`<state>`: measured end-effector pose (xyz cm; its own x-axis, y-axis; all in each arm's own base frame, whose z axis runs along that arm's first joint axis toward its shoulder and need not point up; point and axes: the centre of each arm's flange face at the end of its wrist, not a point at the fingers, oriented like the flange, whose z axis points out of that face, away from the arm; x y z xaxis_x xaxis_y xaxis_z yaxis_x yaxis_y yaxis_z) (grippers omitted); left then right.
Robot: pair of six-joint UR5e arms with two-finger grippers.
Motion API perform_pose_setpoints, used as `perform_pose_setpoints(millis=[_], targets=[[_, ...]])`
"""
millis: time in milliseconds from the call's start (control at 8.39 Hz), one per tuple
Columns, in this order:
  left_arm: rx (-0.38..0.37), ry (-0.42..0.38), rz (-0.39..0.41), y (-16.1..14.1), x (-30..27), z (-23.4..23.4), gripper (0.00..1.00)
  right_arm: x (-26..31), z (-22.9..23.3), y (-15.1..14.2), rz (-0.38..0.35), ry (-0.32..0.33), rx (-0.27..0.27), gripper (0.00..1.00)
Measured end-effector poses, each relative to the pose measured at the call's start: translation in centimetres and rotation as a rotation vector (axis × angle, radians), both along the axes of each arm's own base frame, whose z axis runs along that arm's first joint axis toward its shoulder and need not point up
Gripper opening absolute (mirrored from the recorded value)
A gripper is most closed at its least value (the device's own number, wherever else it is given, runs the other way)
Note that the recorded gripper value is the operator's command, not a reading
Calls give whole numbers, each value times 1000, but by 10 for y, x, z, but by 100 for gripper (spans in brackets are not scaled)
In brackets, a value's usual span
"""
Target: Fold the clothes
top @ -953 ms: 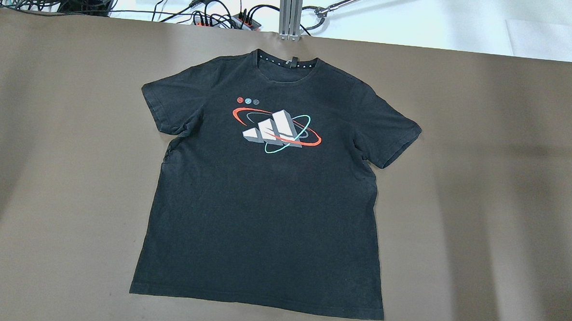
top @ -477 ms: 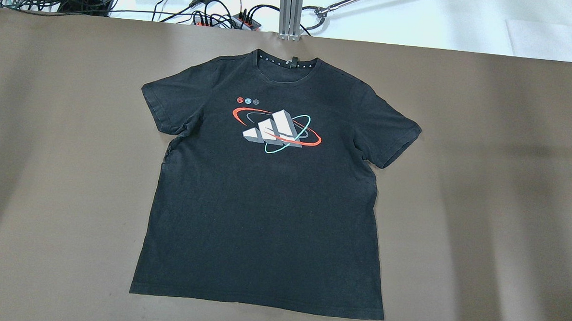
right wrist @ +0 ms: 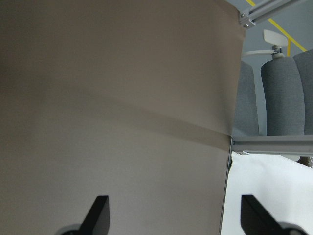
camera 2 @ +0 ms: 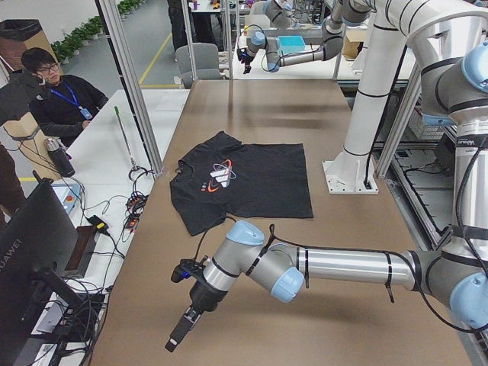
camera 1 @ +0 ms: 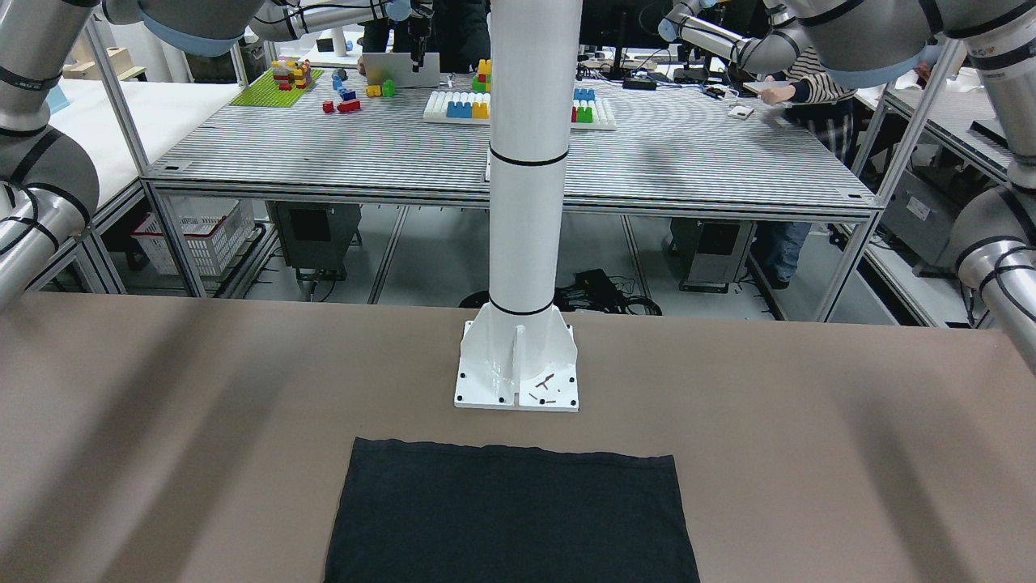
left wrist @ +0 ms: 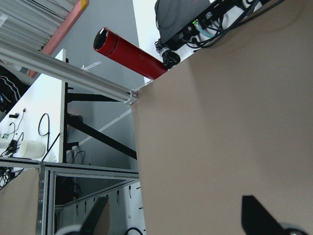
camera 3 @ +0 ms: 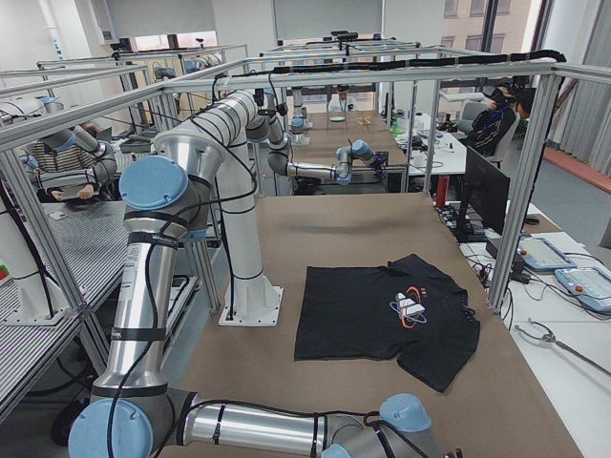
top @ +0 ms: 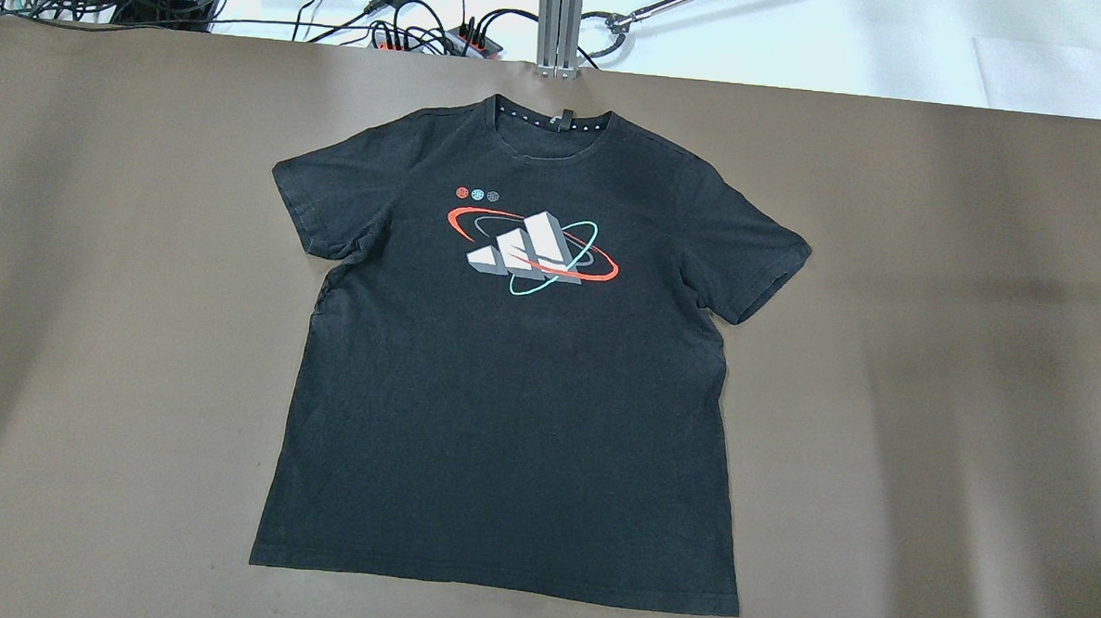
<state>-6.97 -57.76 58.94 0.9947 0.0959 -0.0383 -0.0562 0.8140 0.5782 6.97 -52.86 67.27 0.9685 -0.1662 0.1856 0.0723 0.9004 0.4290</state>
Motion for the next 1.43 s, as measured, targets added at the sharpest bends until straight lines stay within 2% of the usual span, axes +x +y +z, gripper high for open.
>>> perform_pose_setpoints(millis=[238, 477, 596, 953, 1192, 1430], targets=[[19, 83, 36, -15, 22, -19, 95, -21, -6, -7, -34, -6, 46, 94], [38, 223, -1, -32, 51, -49, 95, -53, -29, -28, -81, -18, 102, 94], [47, 283, -16, -42, 70, -65, 95, -69, -45, -42, -73, -43, 121, 94], [75, 440, -36, -74, 148, -129, 95, -149, -101, -79, 12, -182, 141, 94], [83, 546, -42, -90, 192, -170, 95, -185, -139, -101, 25, -244, 167, 94], [88, 678, -51, -108, 230, -186, 95, -234, -186, -118, 71, -360, 163, 94]])
